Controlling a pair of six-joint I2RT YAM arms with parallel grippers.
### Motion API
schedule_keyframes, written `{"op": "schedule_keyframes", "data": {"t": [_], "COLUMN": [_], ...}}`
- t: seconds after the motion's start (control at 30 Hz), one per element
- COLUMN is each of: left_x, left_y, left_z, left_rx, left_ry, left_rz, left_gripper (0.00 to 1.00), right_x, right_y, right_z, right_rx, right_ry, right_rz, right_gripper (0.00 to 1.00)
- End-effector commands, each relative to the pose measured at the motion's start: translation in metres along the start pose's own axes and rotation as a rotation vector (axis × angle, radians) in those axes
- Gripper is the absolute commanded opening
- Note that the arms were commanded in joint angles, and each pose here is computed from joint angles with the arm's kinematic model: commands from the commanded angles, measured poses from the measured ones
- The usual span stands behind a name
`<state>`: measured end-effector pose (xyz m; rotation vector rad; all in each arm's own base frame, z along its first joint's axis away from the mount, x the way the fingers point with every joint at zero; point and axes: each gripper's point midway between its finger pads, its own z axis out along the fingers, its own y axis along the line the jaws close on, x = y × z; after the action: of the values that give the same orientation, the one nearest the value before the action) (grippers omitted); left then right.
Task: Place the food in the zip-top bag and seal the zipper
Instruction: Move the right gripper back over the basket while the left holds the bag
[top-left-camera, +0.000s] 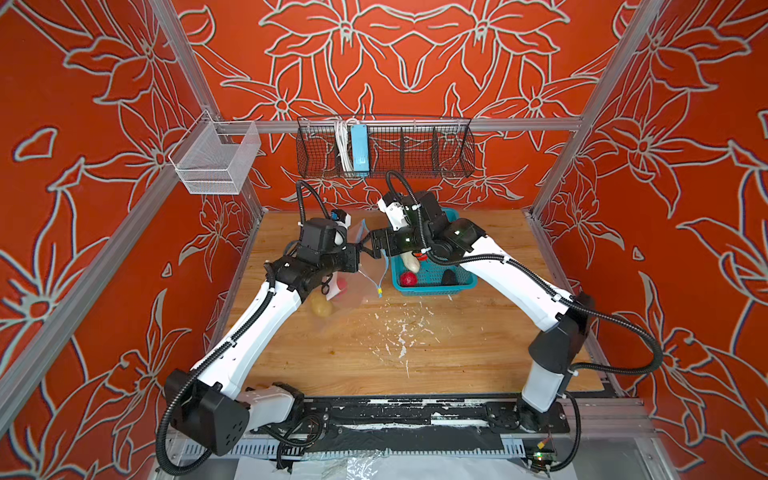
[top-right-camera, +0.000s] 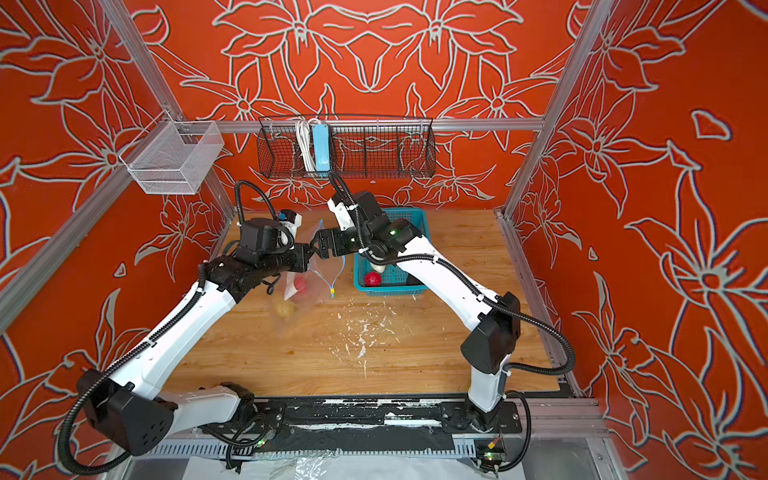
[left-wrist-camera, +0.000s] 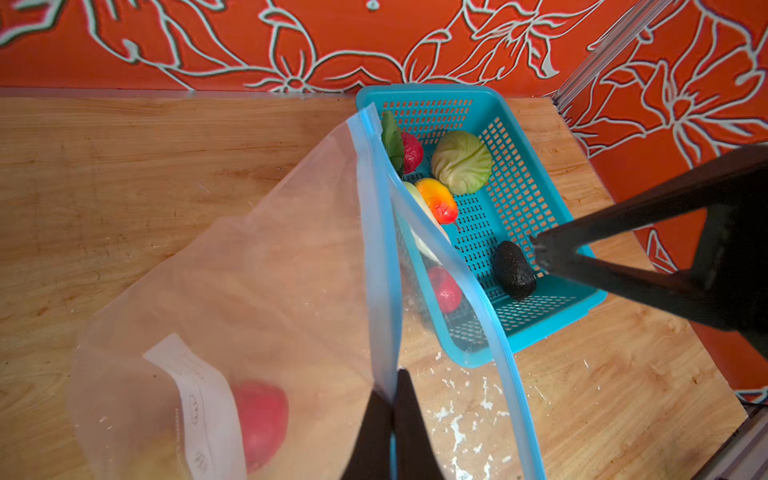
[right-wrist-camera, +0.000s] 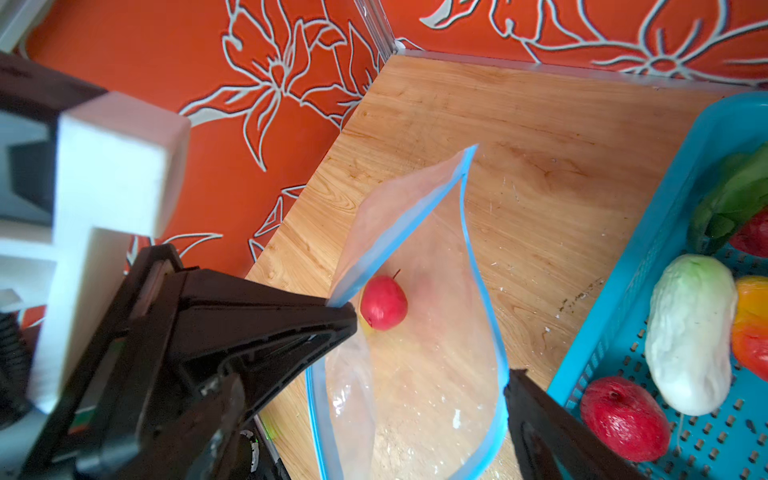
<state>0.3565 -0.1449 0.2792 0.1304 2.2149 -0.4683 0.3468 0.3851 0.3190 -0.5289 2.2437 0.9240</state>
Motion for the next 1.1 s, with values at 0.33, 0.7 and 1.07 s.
{"op": "schedule_keyframes", "data": {"t": [0.33, 0.7, 1.07], "left_x": [-0.006, -0.004, -0.004], "left_y": [-0.004, -0.003, -0.002], "left_z": [-0.011, -0.009, -0.011], "left_rx": [0.017, 0.018, 0.011], "left_ry": [-0.034, -0.028, -0.034], "left_rz": [0.010, 0.006, 0.012], "left_gripper": [0.00, 0.00, 0.00], "right_x": [-0.010, -0.003, 0.009], "right_y": [-0.029, -0.094, -0.140], "right_z": [-0.024, -0.013, -0.001], "right_rx": [0.091, 0.201, 0.331], "right_ry": [-0.028, 0.002, 0.079], "right_rz": [0.017, 0.169, 0.171], "right_gripper": [0.98, 0.98, 0.98]}}
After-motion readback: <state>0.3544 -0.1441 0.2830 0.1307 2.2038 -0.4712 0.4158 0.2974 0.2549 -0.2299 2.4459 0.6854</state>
